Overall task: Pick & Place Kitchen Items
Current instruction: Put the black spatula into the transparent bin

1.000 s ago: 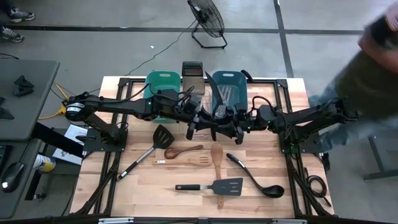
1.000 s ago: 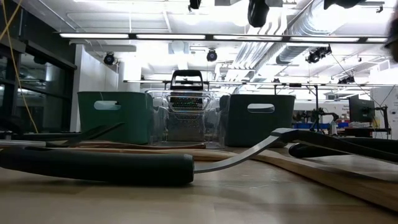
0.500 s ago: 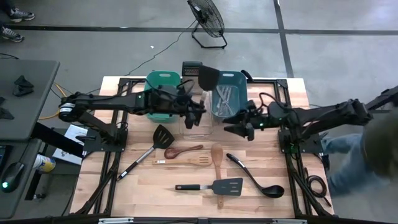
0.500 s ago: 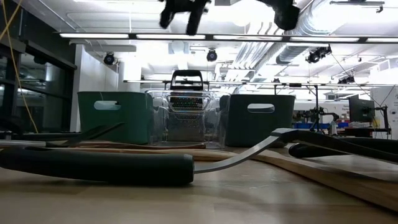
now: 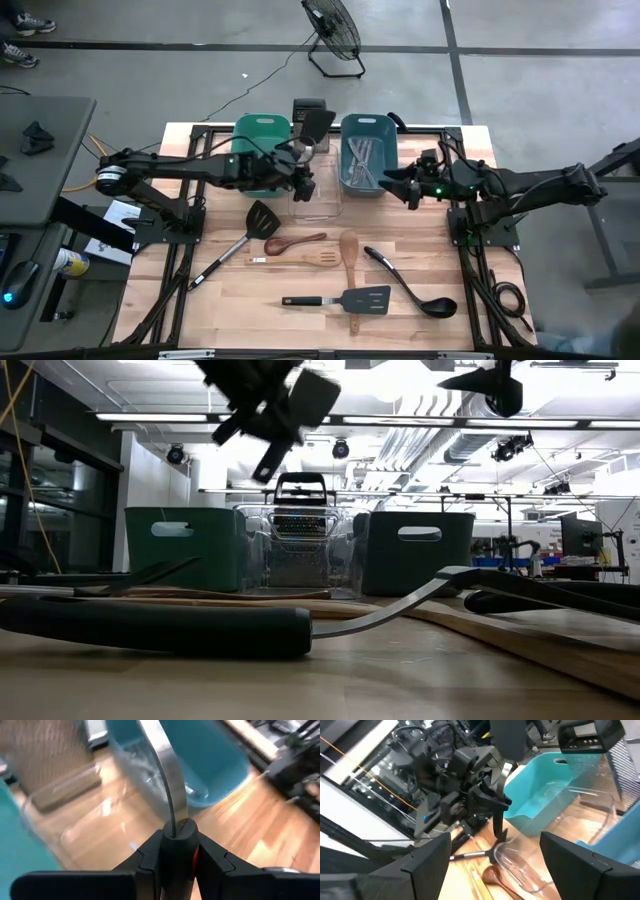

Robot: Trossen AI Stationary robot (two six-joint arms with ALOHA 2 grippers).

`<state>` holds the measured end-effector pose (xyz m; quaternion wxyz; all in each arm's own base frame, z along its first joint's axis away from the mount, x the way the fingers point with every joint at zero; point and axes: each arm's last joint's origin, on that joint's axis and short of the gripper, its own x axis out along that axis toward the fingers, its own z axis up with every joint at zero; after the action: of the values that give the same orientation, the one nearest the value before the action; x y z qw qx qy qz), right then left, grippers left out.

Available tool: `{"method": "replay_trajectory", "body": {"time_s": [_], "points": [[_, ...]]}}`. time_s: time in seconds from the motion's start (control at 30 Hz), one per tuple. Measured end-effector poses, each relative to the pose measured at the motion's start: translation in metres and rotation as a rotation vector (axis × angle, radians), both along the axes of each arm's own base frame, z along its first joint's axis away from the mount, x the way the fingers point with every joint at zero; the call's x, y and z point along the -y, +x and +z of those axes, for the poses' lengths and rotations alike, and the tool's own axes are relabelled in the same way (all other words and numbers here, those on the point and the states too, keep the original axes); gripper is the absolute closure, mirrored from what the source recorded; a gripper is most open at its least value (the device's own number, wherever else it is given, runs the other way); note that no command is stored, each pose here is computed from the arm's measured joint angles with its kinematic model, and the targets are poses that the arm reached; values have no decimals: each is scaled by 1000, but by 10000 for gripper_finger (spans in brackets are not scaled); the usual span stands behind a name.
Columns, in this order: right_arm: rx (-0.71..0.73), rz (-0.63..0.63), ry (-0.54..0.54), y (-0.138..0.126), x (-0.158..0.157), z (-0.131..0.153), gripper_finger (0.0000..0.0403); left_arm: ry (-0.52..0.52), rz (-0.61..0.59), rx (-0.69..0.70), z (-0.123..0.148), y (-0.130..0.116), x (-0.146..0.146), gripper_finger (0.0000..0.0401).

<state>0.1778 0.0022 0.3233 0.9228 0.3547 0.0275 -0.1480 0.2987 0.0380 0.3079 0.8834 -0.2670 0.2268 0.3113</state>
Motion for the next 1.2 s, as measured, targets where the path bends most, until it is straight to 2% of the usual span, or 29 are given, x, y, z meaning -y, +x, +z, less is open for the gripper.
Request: {"method": "replay_trajectory", "body": {"time_s": [0.2, 0.7, 1.03, 1.2], "points": [[-34, 1, -11, 0, 0, -3, 105, -40, 35, -43, -20, 2, 0, 325], [-119, 7, -14, -2, 0, -11, 105, -111, 96, -165, -68, 29, -3, 327], [-131, 9, -13, -3, 0, -12, 105, -154, 110, -183, -72, 29, -2, 326], [-131, 14, -14, -3, 0, -12, 105, -166, 118, -198, -74, 27, -2, 311]]}}
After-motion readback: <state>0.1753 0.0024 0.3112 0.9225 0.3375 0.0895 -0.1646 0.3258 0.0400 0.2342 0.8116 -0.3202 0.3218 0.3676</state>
